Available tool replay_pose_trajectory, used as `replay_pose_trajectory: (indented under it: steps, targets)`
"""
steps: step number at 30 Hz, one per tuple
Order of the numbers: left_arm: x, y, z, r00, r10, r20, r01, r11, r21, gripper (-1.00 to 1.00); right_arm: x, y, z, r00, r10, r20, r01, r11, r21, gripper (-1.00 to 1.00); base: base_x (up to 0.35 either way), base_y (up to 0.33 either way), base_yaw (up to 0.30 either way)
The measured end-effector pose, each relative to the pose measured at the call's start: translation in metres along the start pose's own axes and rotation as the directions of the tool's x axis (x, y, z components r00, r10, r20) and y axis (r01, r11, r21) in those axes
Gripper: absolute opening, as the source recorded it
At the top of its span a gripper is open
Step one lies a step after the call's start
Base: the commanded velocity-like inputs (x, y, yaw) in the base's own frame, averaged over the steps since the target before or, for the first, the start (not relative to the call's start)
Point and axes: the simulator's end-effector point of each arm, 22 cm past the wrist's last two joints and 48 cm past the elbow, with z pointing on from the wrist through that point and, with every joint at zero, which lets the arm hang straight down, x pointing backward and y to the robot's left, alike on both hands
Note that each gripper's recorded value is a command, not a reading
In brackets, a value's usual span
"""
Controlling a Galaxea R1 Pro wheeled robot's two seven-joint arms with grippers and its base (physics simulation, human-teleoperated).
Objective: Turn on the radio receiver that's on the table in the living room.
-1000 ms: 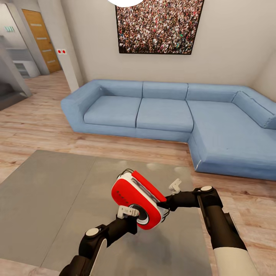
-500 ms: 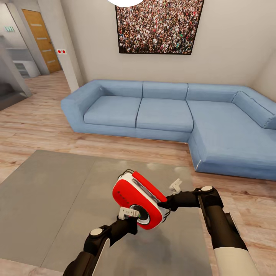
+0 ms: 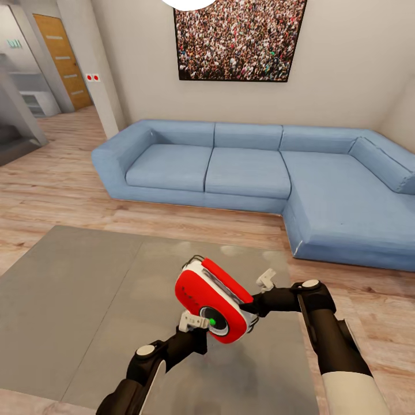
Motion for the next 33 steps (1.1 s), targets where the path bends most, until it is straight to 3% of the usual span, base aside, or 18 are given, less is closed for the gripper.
replay_pose_trajectory:
  steps: [3, 5, 7, 9, 22, 26, 33]
  targets:
    - [-0.014, -0.004, -0.004, 1.0, 0.003, 0.028, -0.003, 1.0, 0.01, -1.0, 0.015, -0.027, 0.001, 0.998, -0.009, -0.061, 0.017, 0.992, 0.121, -1.0, 0.0, 0.0, 0.0]
    - [-0.019, -0.007, -0.005, 0.999, -0.002, 0.04, 0.002, 1.0, 0.021, -1.0, 0.027, -0.05, 0.0, 0.995, -0.003, -0.098, 0.024, 0.977, 0.213, -1.0, 0.0, 0.0, 0.0]
    - [-0.021, -0.009, -0.005, 0.999, -0.003, 0.042, 0.002, 1.0, 0.028, -1.0, 0.027, -0.059, -0.002, 0.996, 0.015, -0.094, 0.01, 0.967, 0.255, -1.0, 0.0, 0.0, 0.0]
    - [-0.021, -0.01, -0.006, 0.999, -0.003, 0.042, 0.002, 1.0, 0.03, -1.0, 0.027, -0.068, -0.006, 0.995, 0.004, -0.101, 0.026, 0.955, 0.296, -1.0, 0.0, 0.0, 0.0]
    - [-0.018, -0.01, -0.005, 0.999, -0.005, 0.034, 0.004, 0.999, 0.033, -1.0, 0.017, -0.076, -0.016, 0.997, -0.008, -0.083, 0.035, 0.941, 0.337, -1.0, 0.0, 0.0, 0.0]
    - [-0.017, -0.008, -0.006, 0.999, -0.004, 0.032, 0.003, 1.0, 0.031, -1.0, 0.019, -0.088, -0.027, 0.993, -0.025, -0.114, 0.068, 0.919, 0.389, -1.0, 0.0, 0.0, 0.0]
    - [-0.016, -0.007, -0.006, 1.0, -0.005, 0.03, 0.004, 1.0, 0.03, -1.0, 0.02, -0.091, -0.028, 0.993, -0.023, -0.119, 0.069, 0.914, 0.4, -1.0, 0.0, 0.0, 0.0]
